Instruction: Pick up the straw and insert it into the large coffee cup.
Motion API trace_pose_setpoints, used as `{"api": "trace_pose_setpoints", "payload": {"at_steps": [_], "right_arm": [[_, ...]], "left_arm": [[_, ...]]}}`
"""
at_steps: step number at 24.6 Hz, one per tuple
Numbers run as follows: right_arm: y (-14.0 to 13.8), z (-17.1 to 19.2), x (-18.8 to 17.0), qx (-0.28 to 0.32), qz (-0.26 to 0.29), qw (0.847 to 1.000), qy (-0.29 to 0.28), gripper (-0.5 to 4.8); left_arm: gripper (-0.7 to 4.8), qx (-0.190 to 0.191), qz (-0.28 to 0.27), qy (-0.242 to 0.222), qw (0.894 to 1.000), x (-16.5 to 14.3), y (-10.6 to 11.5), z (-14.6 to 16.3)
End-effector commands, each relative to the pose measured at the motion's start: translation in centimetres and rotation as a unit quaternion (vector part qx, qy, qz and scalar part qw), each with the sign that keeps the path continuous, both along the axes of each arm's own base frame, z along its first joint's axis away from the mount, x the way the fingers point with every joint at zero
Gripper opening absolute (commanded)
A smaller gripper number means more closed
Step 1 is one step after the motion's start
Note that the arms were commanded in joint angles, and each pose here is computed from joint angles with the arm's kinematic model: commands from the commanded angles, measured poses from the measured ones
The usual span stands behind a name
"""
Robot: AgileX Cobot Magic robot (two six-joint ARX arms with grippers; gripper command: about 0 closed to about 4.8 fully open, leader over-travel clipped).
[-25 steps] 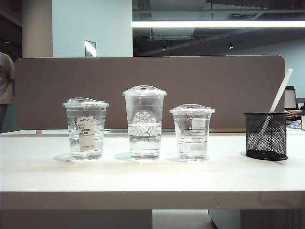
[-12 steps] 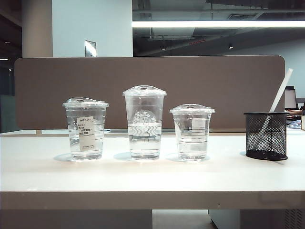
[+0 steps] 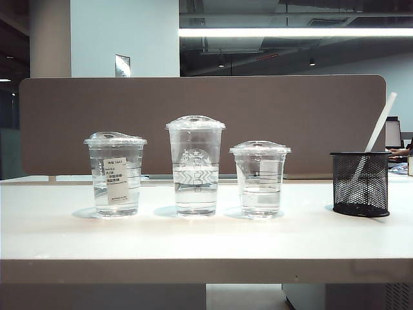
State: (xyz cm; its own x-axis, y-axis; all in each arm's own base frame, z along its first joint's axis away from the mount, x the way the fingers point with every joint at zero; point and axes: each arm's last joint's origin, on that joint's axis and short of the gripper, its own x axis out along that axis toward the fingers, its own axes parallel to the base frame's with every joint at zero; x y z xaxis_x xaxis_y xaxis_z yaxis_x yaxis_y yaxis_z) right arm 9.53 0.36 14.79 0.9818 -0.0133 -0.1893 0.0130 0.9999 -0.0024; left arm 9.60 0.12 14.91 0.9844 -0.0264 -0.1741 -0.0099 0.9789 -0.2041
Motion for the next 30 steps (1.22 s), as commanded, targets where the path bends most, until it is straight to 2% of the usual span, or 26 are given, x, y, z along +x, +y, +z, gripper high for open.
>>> {"api": "trace_pose_setpoints", "payload": {"at_steps": [1,3,11,14,18,24,29,30], "right_arm": [[0.0,0.2,0.0,0.001,-0.003,1.000,-0.004,0.03],[0.0,0.2,0.0,0.001,-0.003,1.000,-0.004,0.03],[0.0,0.2,0.0,0.001,-0.003,1.000,-0.004,0.03],[0.0,0.2,0.0,0.001,-0.003,1.000,-0.004,0.03],[0.0,0.2,0.0,0.001,-0.003,1.000,-0.004,0.03],[0.0,0.2,0.0,0.001,-0.003,1.000,-0.004,0.03],[0.0,0.2,0.0,0.001,-0.003,1.000,-0.004,0.03],[0.0,0.2,0.0,0.001,-0.003,1.000,-0.004,0.03]], "left_arm": [[-0.04,0.011,0.002,0.001,1.000,0.0,0.0,0.0],[-0.04,0.026,0.013,0.001,1.000,0.0,0.1,0.0],[-0.04,0.025,0.012,0.007,1.000,-0.2,0.1,0.5],[-0.04,0.025,0.012,-0.012,1.000,-0.4,0.1,1.8],[-0.04,0.024,0.008,-0.068,0.997,-1.3,0.0,5.6],[-0.04,0.024,0.002,-0.099,0.995,-2.0,0.0,7.5],[-0.04,0.020,-0.031,-0.085,0.996,-2.0,-0.2,7.3],[-0.04,0.018,-0.052,-0.085,0.995,-2.0,-0.4,7.3]]}}
